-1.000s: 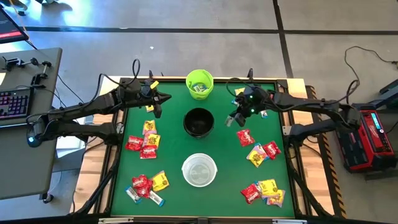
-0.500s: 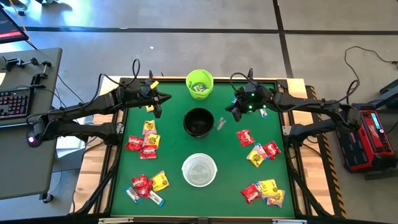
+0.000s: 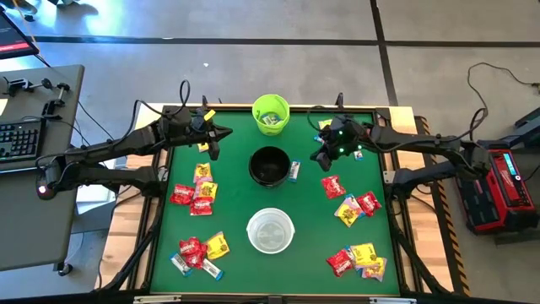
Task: Sort candy by brand, put in halloween buckets
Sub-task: Put the white chocolate into the green bucket
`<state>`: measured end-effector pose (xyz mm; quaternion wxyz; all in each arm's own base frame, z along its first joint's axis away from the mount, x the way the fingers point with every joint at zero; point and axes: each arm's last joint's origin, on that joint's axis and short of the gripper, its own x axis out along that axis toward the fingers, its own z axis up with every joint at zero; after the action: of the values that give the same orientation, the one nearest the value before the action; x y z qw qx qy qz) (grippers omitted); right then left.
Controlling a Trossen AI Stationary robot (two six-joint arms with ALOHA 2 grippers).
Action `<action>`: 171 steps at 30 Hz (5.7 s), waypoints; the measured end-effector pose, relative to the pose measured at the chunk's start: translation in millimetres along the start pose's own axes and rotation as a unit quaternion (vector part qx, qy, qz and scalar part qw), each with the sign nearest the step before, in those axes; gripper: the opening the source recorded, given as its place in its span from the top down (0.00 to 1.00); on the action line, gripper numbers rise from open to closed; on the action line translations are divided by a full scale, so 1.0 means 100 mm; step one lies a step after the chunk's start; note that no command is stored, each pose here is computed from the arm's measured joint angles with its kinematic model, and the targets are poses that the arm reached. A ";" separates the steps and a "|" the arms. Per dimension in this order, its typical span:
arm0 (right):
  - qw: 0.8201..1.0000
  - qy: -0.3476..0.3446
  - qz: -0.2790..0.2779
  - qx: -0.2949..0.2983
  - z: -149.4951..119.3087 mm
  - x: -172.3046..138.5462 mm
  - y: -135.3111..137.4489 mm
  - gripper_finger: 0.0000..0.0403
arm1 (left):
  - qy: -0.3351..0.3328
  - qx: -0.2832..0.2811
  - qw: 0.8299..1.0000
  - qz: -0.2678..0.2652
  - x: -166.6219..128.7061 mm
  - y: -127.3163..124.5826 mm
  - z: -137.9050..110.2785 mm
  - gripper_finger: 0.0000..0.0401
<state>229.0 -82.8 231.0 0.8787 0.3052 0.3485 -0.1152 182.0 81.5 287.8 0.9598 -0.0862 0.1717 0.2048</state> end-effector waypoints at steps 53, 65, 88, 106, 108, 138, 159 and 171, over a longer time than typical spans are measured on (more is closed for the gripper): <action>0.968 -0.033 -0.110 0.221 -0.12 0.97 -0.12 0.99 | 0.004 -0.013 1.000 0.004 0.00 0.00 -0.01 1.00; 0.963 -0.007 -0.120 0.242 -0.22 1.20 -0.21 1.00 | 0.005 -0.013 1.000 0.004 0.00 0.00 -0.01 1.00; 0.989 -0.008 -0.132 0.063 -0.03 0.35 -0.14 0.88 | 0.006 -0.005 1.000 0.005 0.00 0.00 -0.01 1.00; 0.980 0.049 -0.081 -0.175 0.00 0.70 -0.43 0.79 | 0.005 -0.013 1.000 0.004 0.00 0.00 -0.01 1.00; 0.981 0.053 -0.085 -0.164 -0.01 0.75 -0.47 0.93 | 0.005 -0.013 1.000 0.004 0.00 0.00 -0.01 1.00; 0.945 0.149 -0.034 -0.290 -0.24 0.40 -0.15 0.61 | 0.018 -0.013 1.000 0.005 0.00 0.00 -0.03 1.00; 0.871 0.247 -0.025 -0.425 -0.26 0.98 0.07 0.47 | 0.020 -0.018 1.000 0.005 0.01 0.00 -0.04 1.00; 0.855 0.293 -0.019 -0.428 -0.26 1.20 0.03 0.52 | 0.022 -0.018 1.000 0.005 0.01 0.00 -0.04 1.00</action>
<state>303.3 -63.2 135.6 0.7773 -0.0879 0.6107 0.1231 181.2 80.9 283.5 0.9530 -0.1073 0.1894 0.2109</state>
